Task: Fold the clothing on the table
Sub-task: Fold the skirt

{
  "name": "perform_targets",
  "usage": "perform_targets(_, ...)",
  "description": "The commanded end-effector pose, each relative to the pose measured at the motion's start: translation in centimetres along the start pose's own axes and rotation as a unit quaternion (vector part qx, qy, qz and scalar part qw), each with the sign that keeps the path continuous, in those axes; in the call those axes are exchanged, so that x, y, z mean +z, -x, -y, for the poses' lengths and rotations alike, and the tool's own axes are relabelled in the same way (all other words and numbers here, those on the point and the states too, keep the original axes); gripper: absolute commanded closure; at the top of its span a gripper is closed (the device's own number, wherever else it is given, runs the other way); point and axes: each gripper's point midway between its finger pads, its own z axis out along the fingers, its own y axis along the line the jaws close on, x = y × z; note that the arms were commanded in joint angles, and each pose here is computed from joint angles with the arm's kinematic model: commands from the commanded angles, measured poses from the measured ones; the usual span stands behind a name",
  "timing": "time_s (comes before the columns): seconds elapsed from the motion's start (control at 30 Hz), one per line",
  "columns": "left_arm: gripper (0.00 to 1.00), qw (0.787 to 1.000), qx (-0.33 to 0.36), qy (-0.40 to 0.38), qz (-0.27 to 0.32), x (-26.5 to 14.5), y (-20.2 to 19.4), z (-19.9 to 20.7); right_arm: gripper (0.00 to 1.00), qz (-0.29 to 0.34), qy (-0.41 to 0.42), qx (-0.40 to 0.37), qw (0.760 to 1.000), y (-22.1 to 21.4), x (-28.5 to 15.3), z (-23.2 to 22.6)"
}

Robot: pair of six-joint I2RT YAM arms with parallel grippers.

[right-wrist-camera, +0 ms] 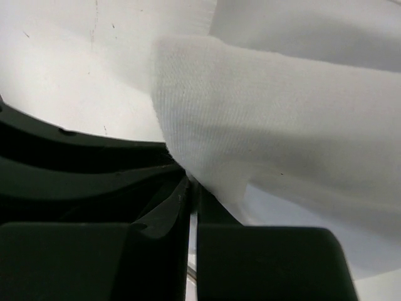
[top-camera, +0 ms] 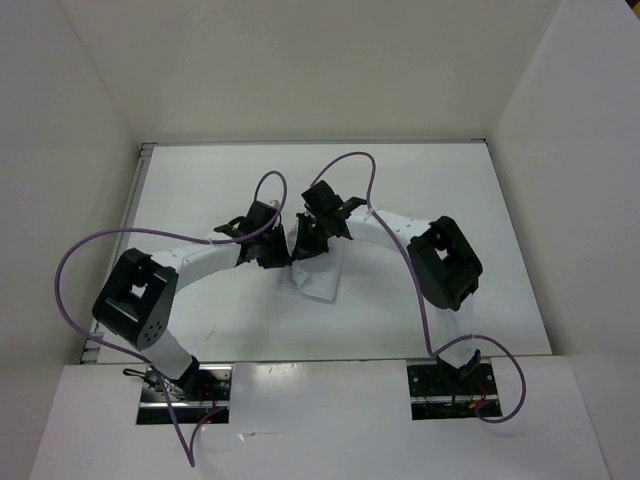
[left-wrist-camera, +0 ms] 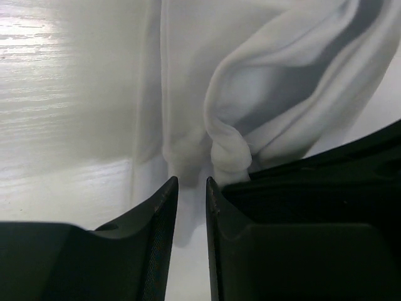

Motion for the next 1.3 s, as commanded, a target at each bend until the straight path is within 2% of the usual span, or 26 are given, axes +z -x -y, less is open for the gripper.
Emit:
perform_targets(0.0, 0.69, 1.000, -0.003, 0.000, 0.011, -1.1, 0.3, 0.2, 1.00, 0.026, 0.043, -0.019, 0.999, 2.1, 0.0, -3.2)
perform_targets(0.07, 0.67, 1.000, -0.004, 0.013, 0.012, -1.3, 0.2, -0.3, 0.99, 0.028, 0.045, -0.020, 0.998, 2.4, 0.4, -3.3)
perform_targets(0.2, 0.57, 0.998, -0.004, 0.050, 0.025, -2.5, 0.5, -1.7, 0.76, 0.024, 0.055, -0.022, 0.998, 2.5, 0.9, -3.6)
perform_targets(0.27, 0.52, 0.996, -0.015, 0.070, 0.057, -4.0, 1.5, -2.2, 0.69, 0.020, 0.077, -0.023, 0.997, 2.5, 0.7, -4.5)
perform_targets(0.33, 0.51, 0.993, -0.021, 0.066, 0.097, -6.1, 3.0, -1.8, 0.64, 0.023, 0.099, -0.024, 0.994, 2.7, 0.8, -5.3)
perform_targets(0.4, 0.49, 0.992, -0.021, 0.060, 0.105, -7.4, 3.1, -1.6, 0.64, 0.017, 0.137, -0.024, 0.990, 2.4, -0.2, -6.9)
perform_targets(0.43, 0.49, 0.990, -0.026, 0.050, 0.127, -8.9, 4.1, -1.2, 0.63, 0.018, 0.150, -0.023, 0.988, 2.3, -0.4, -7.3)
perform_targets(0.53, 0.49, 0.989, -0.021, 0.022, 0.144, -11.0, 4.5, -0.2, 0.64, 0.044, 0.167, -0.018, 0.985, 3.4, -3.0, -7.9)
perform_targets(0.57, 0.49, 0.990, -0.012, 0.002, 0.141, -11.3, 4.4, 0.5, 0.64, 0.066, 0.172, -0.024, 0.983, 4.0, -5.1, -8.9)
perform_targets(0.67, 0.52, 0.990, 0.005, -0.048, 0.131, -11.5, 4.0, 2.3, 0.70, 0.131, 0.073, -0.008, 0.989, 5.7, -7.8, -5.9)
perform_targets(0.73, 0.68, 0.989, 0.022, -0.074, 0.123, -10.6, 4.0, 3.3, 0.81, 0.171, -0.007, 0.005, 0.985, 6.5, -8.8, -3.0)
perform_targets(0.83, 0.86, 0.987, 0.052, -0.121, 0.091, -9.0, 3.3, 5.0, 0.90, 0.190, -0.046, 0.016, 0.981, 6.9, -9.8, -0.3)
perform_targets(0.9, 0.86, 0.985, 0.071, -0.147, 0.057, -7.7, 2.7, 6.1, 0.92, 0.193, -0.055, 0.028, 0.979, 7.4, -10.3, 0.9)
perform_targets(1.07, 0.87, 0.975, 0.086, -0.201, 0.033, -5.3, 3.5, 8.8, 0.95, 0.194, -0.073, 0.035, 0.978, 7.0, -10.4, 2.3)
perform_targets(1.17, 0.88, 0.985, 0.069, -0.160, 0.011, -1.6, 3.6, 7.0, 0.95, 0.181, -0.078, 0.037, 0.980, 5.7, -10.3, 3.2)
perform_targets(1.27, 0.89, 0.992, 0.039, -0.121, 0.009, 0.3, 4.1, 4.7, 0.95, 0.176, -0.083, 0.038, 0.980, 4.3, -10.6, 4.0)
